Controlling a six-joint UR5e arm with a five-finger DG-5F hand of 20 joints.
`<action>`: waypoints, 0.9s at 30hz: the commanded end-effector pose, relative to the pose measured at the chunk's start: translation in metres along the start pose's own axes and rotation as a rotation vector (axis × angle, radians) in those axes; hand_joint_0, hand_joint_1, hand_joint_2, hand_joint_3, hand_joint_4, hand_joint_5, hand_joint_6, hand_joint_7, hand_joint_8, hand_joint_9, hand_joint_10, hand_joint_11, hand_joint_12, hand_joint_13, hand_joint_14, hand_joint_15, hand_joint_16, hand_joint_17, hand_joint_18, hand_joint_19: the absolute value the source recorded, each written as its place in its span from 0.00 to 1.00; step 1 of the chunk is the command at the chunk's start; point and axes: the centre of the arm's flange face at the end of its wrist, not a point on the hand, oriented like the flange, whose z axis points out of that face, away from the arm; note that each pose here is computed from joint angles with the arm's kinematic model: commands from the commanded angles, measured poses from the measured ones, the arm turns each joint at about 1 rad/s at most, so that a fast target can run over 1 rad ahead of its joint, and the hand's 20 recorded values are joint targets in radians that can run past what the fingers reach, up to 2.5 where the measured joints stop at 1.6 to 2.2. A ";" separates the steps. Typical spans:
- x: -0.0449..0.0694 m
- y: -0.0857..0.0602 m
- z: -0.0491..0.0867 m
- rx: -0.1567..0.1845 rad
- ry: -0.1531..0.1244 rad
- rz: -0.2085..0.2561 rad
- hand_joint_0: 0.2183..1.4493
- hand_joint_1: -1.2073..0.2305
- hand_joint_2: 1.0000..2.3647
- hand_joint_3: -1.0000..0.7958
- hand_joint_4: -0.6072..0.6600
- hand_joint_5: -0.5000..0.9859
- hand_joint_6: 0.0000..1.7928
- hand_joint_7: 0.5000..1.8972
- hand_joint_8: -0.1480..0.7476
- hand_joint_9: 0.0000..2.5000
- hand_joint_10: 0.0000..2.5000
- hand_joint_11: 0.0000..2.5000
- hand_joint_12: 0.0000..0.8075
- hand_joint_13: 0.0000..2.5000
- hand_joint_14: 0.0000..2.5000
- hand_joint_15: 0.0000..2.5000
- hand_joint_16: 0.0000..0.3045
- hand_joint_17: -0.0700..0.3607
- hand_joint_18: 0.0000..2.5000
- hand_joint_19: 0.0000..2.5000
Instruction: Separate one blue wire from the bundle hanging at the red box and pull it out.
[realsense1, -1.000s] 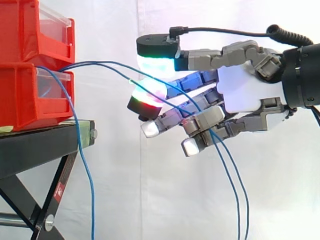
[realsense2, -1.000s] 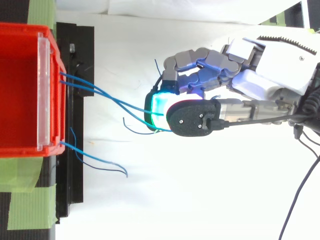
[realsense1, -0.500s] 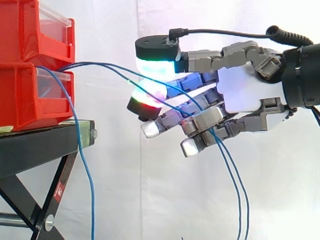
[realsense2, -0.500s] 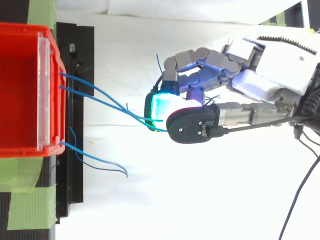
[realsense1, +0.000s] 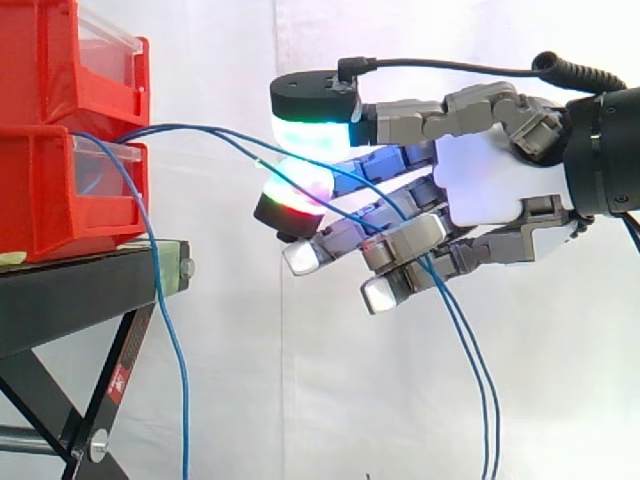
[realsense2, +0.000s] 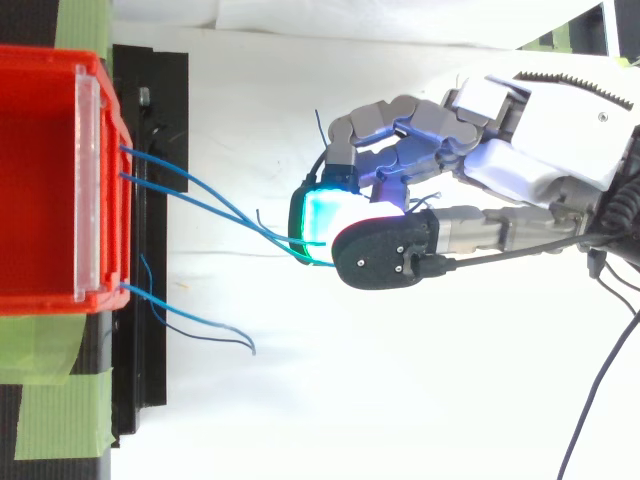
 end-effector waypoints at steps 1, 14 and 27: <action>0.000 0.000 0.000 0.000 0.000 0.000 0.27 0.39 0.01 0.37 0.63 0.22 0.41 0.48 0.52 0.33 0.01 0.42 0.41 0.30 0.49 0.65 0.15 0.40 0.22 0.48; 0.000 0.000 0.000 0.000 0.000 0.000 0.25 0.33 0.01 0.34 0.63 0.22 0.42 0.48 0.53 0.32 0.01 0.42 0.43 0.29 0.50 0.64 0.16 0.42 0.22 0.48; 0.000 0.000 0.000 0.000 0.000 0.000 0.23 0.32 0.00 0.29 0.64 0.22 0.42 0.46 0.53 0.32 0.01 0.42 0.44 0.29 0.52 0.63 0.17 0.43 0.23 0.48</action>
